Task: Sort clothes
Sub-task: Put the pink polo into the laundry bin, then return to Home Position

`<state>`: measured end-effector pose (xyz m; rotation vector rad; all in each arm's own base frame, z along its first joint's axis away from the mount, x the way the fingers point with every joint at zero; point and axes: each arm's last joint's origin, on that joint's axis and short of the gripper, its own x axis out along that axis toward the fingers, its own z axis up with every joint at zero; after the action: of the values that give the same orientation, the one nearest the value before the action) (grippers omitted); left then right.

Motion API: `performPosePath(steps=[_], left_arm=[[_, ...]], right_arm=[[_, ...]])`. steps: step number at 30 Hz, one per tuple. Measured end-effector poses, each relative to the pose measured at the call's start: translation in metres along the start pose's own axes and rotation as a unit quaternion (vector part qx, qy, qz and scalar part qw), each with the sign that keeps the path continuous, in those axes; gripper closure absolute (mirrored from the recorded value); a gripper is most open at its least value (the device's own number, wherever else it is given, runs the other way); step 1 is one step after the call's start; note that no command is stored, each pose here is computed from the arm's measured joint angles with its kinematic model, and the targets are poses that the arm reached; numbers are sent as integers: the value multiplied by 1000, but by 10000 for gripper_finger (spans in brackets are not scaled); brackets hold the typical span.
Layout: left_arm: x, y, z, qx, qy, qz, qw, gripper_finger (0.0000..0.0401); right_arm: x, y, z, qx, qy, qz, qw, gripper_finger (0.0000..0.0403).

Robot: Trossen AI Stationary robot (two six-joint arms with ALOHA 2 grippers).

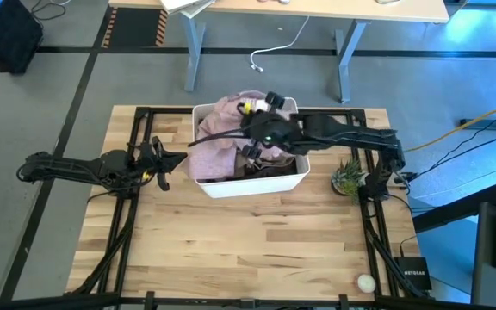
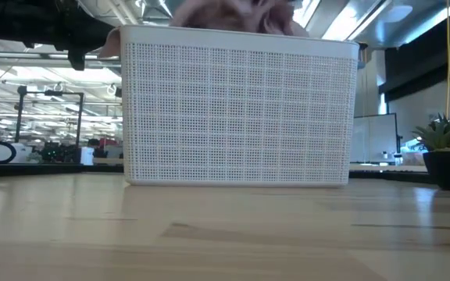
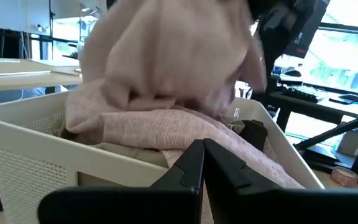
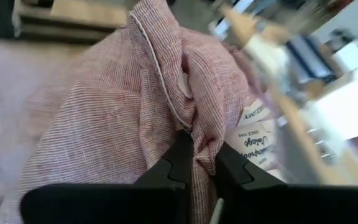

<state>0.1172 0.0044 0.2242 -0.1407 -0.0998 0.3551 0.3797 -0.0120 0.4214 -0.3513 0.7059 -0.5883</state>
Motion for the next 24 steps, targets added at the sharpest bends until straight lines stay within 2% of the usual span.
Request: performPosePath(steps=[3,7,11,13,17,20,24], left_arm=[[0,0,0,3,-1,0,1000,397],[0,0,1,7,-6,-1,1000,397],[0,-1,4,1,-21,-8,1000,397],[0,-2,4,5,-18,-32,999,397],[0,-5,4,23,-15,-73,997,397],[0,-5,4,29,-16,-73,997,397],[0,-5,4,27,-15,-73,997,397]], right_arm=[[28,13,-15,17,18,33,999,354],[61,23,-33,81,21,71,994,328],[86,23,-51,124,37,88,988,287],[89,20,-57,127,58,105,985,260],[65,4,-45,113,84,126,982,205],[25,-15,-22,120,52,141,981,175],[-29,-32,0,125,-4,157,980,155]])
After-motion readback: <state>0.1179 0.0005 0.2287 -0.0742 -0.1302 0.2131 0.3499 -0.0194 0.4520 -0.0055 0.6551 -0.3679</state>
